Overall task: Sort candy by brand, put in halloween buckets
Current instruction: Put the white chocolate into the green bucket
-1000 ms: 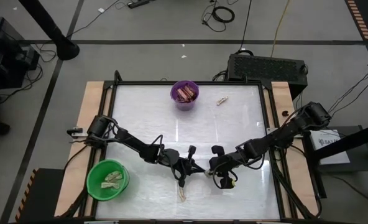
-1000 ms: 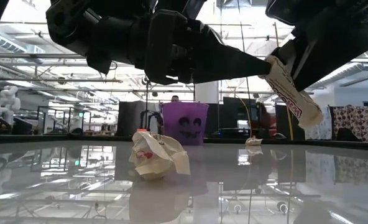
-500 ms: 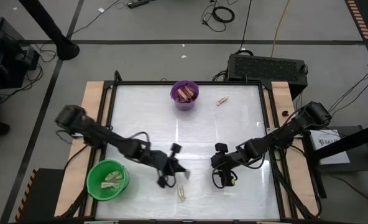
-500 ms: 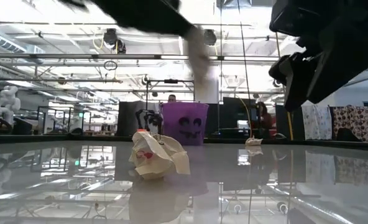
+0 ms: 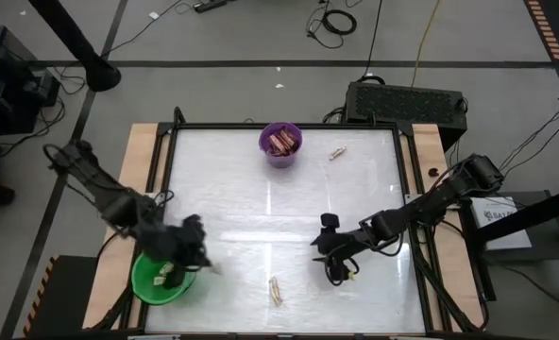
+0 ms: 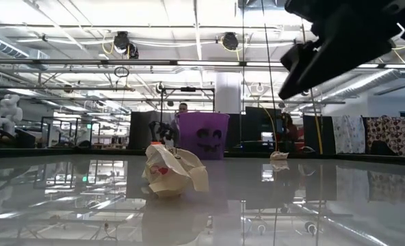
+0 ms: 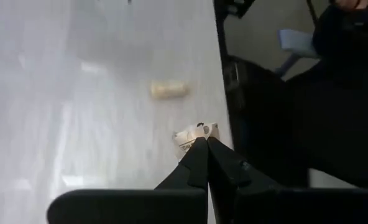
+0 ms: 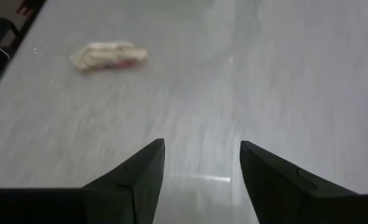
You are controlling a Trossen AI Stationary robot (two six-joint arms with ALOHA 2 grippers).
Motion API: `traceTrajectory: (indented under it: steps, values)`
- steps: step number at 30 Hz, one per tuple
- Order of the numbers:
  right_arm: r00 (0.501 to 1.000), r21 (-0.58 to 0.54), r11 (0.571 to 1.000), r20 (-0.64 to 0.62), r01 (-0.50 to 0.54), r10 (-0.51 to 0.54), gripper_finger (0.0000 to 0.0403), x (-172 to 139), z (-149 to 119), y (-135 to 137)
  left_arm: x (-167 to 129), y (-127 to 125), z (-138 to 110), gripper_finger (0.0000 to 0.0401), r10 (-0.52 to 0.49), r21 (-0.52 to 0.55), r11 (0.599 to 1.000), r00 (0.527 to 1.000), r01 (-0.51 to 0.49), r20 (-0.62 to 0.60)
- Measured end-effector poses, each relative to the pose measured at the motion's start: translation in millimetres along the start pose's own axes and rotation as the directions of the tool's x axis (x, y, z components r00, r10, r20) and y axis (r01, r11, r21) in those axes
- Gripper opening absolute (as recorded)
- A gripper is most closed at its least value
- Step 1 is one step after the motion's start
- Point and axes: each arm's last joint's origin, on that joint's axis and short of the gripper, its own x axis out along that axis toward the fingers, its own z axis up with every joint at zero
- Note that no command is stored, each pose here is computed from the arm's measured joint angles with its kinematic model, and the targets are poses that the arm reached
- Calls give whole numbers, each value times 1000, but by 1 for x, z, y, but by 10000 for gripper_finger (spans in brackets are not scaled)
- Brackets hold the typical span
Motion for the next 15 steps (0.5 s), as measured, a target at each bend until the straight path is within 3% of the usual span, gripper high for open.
traceTrajectory:
  steps: [3, 9, 15]
  values:
    - [1000, -36, 999, 30, -9, 10, 201, 0, 3, 1, -17, -1, -16, 0, 3, -123, 992, 998, -12, -70]
    - [1000, -65, 998, 26, -7, 9, 201, 0, 3, 1, -29, -1, -46, 0, 74, -310, 937, 958, -162, -276]
    - [1000, -108, 994, 27, -7, 10, 201, 0, 3, 1, -34, -7, -62, 0, 83, -375, 896, 919, -238, -385]
